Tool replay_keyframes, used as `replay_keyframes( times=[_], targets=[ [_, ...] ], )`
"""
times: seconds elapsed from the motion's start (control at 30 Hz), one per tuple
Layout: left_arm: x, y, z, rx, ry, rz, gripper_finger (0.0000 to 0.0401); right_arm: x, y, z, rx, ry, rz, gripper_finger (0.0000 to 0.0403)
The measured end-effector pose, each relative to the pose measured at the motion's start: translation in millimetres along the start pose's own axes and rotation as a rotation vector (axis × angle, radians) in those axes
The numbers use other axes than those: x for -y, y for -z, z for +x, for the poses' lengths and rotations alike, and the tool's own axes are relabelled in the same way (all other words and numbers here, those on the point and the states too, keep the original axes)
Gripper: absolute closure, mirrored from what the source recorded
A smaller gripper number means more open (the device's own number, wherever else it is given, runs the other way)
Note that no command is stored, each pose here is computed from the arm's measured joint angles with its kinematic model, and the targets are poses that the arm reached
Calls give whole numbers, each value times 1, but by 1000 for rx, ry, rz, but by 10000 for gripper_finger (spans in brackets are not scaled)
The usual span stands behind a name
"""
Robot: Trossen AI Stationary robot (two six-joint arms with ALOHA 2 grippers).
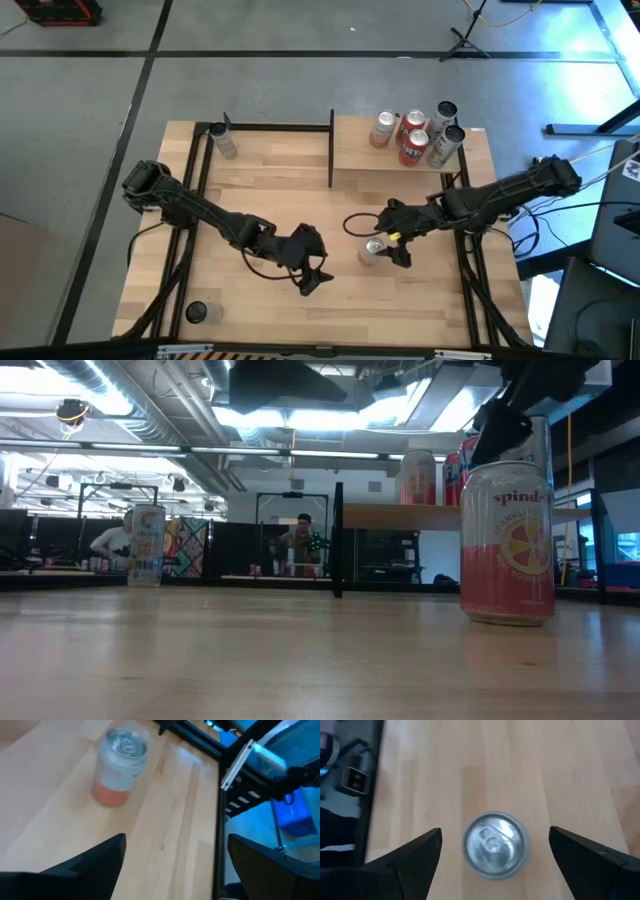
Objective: Place canned beverage on shelf
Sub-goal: Put the white pink soda can on the shelf aligned with the other white pink soda can
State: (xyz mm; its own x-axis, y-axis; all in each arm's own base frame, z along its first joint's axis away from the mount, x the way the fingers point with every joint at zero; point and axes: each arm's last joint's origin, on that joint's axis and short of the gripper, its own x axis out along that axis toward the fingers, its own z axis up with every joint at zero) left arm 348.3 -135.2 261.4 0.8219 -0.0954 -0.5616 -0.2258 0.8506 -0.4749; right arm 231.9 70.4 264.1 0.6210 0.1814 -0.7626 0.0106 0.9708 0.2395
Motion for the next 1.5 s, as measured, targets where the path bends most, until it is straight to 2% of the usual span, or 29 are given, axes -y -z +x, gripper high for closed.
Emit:
replay_keyframes(
  times=[0.13,0.33,0.63,0.73,0.87,0.93,1.03,1.2,1.37,1.5],
  targets=[
    [-3,2,0,8,-58,4,56,0,-1,16,-28,23,-4,45],
    [-4,2,0,11,-65,27,56,1,3,40,-111,46,-4,45],
    [-5,2,0,6,-71,80,56,4,10,59,-196,81,-5,47],
    [-5,2,0,-2,-62,80,56,4,10,60,-198,82,-5,72],
    [-5,1,0,-23,-39,77,56,4,10,60,-197,83,-6,133],
    [-4,0,-3,-37,-20,75,56,4,9,59,-199,83,-6,133],
    [-3,-6,-17,-38,10,71,56,2,4,53,-222,92,-5,133],
    [-1,-17,-52,-36,44,79,56,-8,-20,34,-201,82,-31,133],
    [2,-25,-91,-9,71,95,56,-19,-49,6,-139,77,-57,133],
    [-1,-24,-114,-23,52,110,56,-25,-68,-19,-99,111,-83,133]
  ],
)
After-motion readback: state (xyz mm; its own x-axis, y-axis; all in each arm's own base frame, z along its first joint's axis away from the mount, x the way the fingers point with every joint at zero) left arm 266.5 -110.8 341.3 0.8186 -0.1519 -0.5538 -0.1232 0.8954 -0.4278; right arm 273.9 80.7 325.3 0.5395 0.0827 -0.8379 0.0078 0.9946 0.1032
